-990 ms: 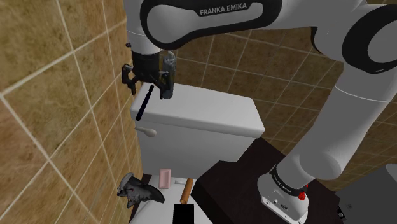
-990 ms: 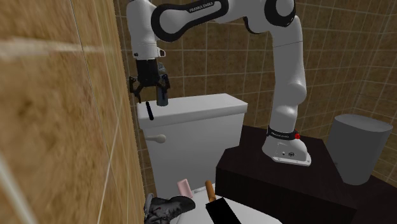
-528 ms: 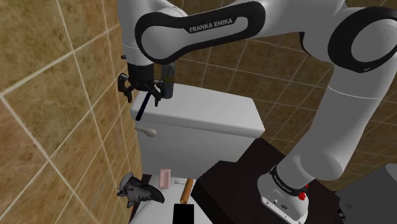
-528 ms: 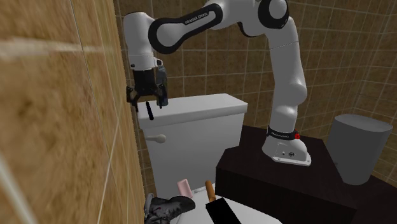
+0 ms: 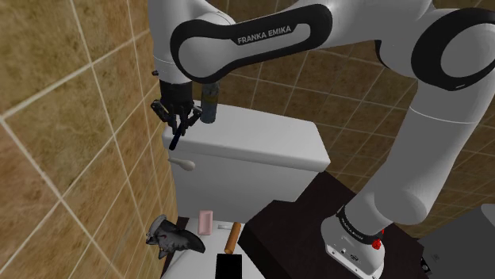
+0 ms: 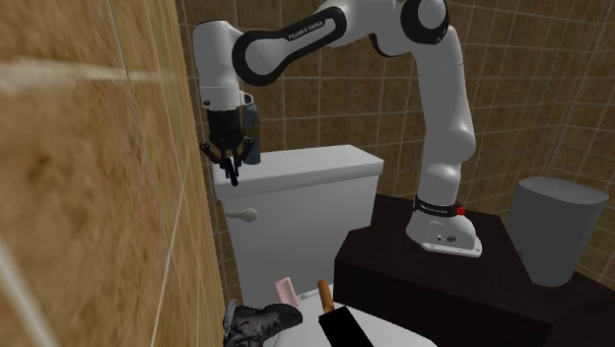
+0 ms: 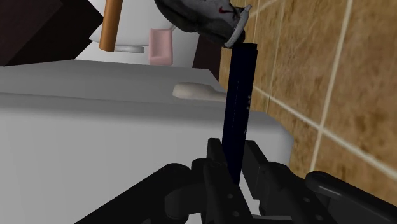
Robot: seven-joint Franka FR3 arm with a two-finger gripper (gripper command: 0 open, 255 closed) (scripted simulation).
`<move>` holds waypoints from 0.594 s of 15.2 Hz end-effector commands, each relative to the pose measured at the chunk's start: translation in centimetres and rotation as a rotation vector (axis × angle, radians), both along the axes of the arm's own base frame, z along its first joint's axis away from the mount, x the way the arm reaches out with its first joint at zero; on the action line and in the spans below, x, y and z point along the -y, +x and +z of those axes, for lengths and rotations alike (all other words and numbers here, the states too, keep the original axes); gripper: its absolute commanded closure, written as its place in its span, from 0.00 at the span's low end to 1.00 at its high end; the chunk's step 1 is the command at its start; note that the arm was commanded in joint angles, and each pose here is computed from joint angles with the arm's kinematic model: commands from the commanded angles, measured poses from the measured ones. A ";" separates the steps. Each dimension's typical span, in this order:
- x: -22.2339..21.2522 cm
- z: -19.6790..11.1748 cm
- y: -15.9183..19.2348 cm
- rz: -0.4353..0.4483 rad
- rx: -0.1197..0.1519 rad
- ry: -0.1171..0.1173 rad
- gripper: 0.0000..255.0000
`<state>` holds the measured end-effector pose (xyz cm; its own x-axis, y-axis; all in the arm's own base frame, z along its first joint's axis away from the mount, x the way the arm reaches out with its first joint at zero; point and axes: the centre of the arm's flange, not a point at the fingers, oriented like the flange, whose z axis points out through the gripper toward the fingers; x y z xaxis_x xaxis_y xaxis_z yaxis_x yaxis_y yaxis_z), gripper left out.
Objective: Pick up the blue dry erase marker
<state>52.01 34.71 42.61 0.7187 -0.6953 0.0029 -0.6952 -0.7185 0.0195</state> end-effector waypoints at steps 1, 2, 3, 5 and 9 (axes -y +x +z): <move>0.3 -0.8 0.1 -0.003 -0.012 -0.005 1.00; 0.1 -0.7 0.2 -0.004 -0.012 -0.005 1.00; 0.2 -0.7 0.3 -0.003 -0.012 -0.005 1.00; 0.1 0.0 0.3 -0.003 -0.012 -0.005 1.00; 0.1 2.1 0.3 -0.003 -0.012 -0.005 1.00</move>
<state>52.34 34.62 44.21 0.7166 -0.6975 -0.0025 -0.6971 -0.7163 0.0308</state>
